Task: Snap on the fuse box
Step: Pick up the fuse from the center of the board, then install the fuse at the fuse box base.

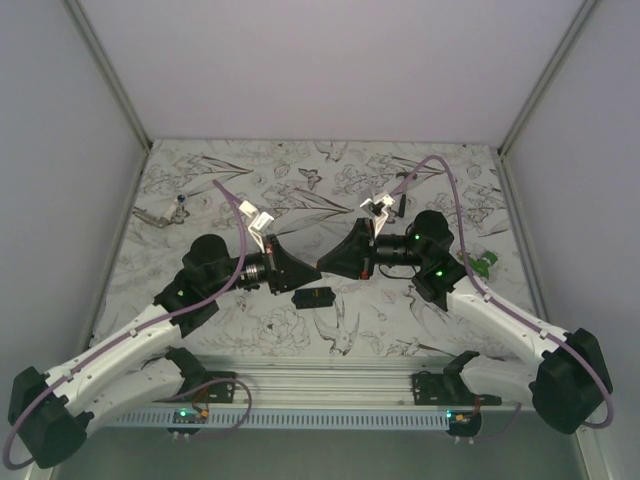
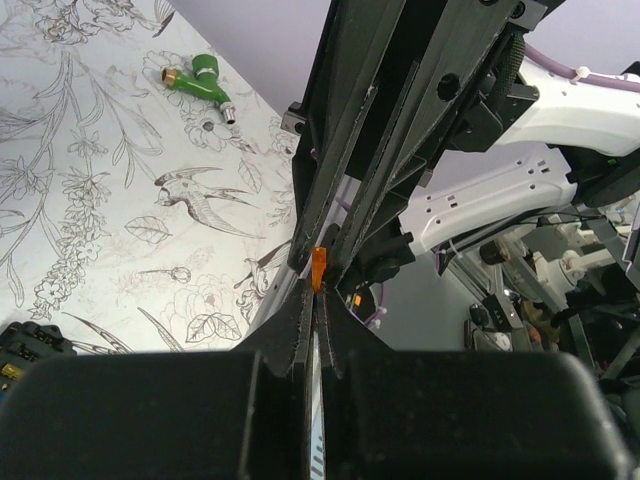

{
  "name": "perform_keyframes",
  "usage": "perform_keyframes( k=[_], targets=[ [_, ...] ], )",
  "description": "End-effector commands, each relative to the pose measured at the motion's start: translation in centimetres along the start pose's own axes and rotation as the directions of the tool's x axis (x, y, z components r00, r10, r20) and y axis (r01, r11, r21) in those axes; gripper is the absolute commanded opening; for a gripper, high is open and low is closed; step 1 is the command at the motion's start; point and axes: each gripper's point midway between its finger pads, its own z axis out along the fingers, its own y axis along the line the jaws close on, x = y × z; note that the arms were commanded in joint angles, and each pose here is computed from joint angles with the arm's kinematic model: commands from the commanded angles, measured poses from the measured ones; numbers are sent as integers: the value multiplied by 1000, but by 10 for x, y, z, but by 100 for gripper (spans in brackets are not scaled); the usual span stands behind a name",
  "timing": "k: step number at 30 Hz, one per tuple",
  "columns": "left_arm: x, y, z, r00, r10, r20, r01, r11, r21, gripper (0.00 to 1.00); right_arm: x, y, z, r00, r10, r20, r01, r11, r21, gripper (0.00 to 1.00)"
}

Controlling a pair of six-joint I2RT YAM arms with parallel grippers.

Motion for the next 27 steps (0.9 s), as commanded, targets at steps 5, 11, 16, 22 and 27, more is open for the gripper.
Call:
perform_keyframes(
  k=[5, 11, 16, 22, 27],
  targets=[
    [-17, -12, 1, 997, 38, 61, -40, 999, 27, 0, 6, 9, 0, 999, -45, -18, 44, 998, -33, 0],
    [5, 20, -2, 999, 12, 45, -9, 998, -67, 25, 17, -22, -5, 999, -29, -35, 33, 989, 143, 0],
    [41, 89, -25, 996, -86, 24, 89, 947, -310, 35, 45, -62, -10, 997, 3, -74, 27, 916, 400, 0],
    [74, 148, -52, 969, -241, 53, 233, 828, -511, 47, 70, -100, -19, 997, 3, -81, 52, 752, 657, 0],
    [92, 169, -51, 937, -350, 23, 300, 765, -570, 55, 95, -124, -24, 995, 45, -91, 47, 591, 805, 0]
  ],
)
